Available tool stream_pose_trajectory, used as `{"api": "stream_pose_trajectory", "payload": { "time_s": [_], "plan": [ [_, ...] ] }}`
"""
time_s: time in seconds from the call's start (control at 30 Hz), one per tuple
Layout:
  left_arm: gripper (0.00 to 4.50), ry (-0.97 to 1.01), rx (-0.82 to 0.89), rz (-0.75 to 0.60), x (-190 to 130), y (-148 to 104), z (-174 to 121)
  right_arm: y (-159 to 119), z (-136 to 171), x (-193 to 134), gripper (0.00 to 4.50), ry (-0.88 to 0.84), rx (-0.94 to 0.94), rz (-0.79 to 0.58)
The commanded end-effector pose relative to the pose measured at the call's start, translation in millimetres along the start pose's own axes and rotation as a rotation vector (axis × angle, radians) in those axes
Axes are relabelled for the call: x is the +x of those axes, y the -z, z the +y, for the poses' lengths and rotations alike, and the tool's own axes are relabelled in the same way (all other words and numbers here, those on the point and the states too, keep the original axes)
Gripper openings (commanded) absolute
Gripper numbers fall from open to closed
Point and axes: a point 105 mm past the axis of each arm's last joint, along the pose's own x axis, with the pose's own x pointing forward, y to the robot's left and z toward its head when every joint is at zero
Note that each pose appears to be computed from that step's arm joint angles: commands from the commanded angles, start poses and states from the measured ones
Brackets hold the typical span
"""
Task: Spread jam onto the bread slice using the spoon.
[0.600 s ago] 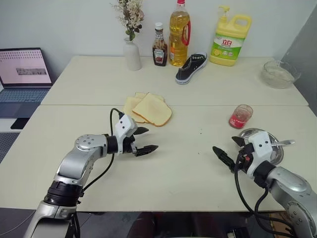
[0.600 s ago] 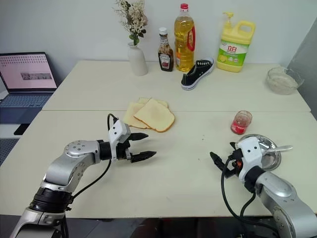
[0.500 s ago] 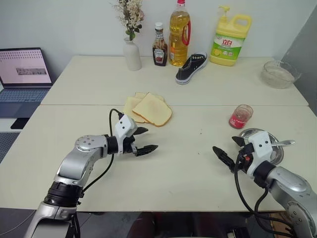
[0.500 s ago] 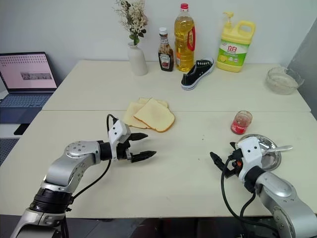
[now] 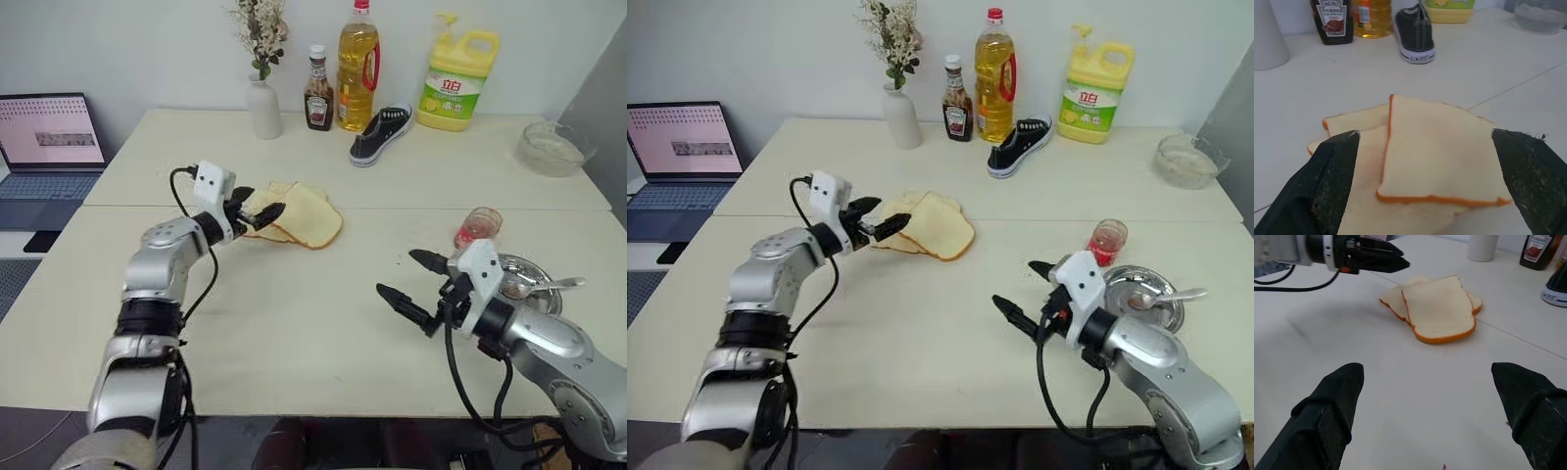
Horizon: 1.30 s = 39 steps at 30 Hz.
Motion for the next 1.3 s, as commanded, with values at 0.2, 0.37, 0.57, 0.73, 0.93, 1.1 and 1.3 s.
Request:
{"api": "stream_pose_trajectory", "payload": {
  "time_s": [0.2,0.37,0.57,0.73,0.93,1.1,1.3],
  "plan": [
    [4.50,-0.040,-0.056,0.057,34,23,-2,-13,-10,13,4.46,0.011,-0.040,-0.057],
    [3.92,0.027,-0.081,0.027,37,21,-10,-10,-12,10,4.50,0.051,-0.033,-0.057],
    [2.12,0.068,-0.067,-0.001,34,17,-12,-7,-14,6,4.50,0.084,-0.025,-0.051],
    [0.58,0.087,-0.042,-0.016,33,12,-14,-8,-15,4,4.50,0.103,-0.024,-0.052],
    [0.02,0.275,-0.003,-0.098,36,-32,-45,-8,-20,-7,4.50,0.138,-0.021,-0.039],
    [0.02,0.606,-0.044,-0.044,13,-59,-103,-3,-13,-34,4.50,0.125,0.004,0.019],
    [0.02,0.920,-0.132,0.112,-30,-56,-150,6,7,-62,4.50,0.096,0.059,0.101]
  ]
}}
